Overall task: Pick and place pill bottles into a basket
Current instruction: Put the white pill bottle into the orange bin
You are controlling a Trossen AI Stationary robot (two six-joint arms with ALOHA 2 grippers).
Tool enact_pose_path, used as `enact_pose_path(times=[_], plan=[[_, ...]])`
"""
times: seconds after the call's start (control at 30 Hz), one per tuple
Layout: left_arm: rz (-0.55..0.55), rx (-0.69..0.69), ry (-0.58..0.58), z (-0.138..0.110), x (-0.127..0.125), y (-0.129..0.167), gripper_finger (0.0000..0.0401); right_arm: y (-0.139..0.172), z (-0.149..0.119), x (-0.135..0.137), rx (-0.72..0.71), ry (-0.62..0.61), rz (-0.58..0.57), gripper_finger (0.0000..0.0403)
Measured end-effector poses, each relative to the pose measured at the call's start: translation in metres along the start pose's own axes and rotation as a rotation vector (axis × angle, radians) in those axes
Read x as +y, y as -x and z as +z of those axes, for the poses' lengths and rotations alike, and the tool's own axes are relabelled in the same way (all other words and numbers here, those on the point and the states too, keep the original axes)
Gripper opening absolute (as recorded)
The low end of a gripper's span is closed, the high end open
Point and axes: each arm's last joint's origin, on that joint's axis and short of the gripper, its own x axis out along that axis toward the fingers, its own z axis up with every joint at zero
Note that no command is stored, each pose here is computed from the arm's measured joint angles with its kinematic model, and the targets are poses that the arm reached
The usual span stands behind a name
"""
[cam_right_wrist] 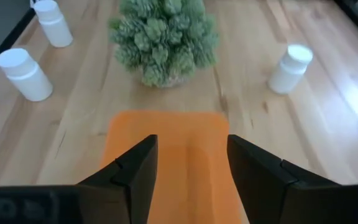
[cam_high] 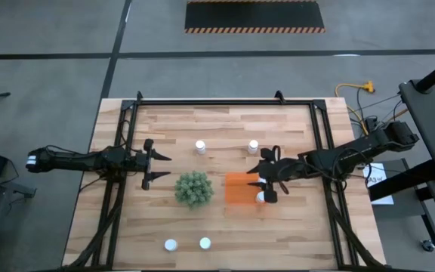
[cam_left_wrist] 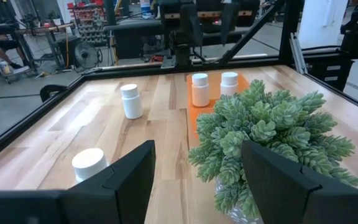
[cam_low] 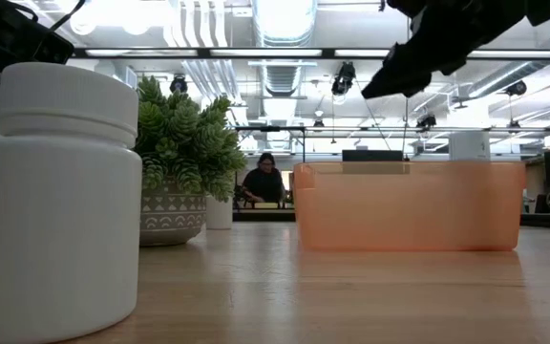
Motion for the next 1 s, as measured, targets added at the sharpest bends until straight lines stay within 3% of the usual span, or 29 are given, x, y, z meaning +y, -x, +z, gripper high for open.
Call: enact_pose_path(times=[0.23,0.6,0.9,1.0], plan=[[0.0,-0.002,0.0,0.0,0.0,0.0,0.0221,0.004,0.002,-0.009,-0.141,0.122,-0.01,0.0179],[0.0,-0.002,0.0,0.0,0.0,0.0,0.0221,0.041,-0.037,-0.073,-0.243,-0.072,0.042,0.0179],[0.0,-0.002,0.0,0.0,0.0,0.0,0.0221,0.08,-0.066,-0.073,-0.455,-0.163,-0.062,0.018],[0.0,-0.002,0.0,0.0,0.0,0.0,0.0221,0.089,-0.068,-0.068,-0.509,-0.17,-0.038,0.0179]])
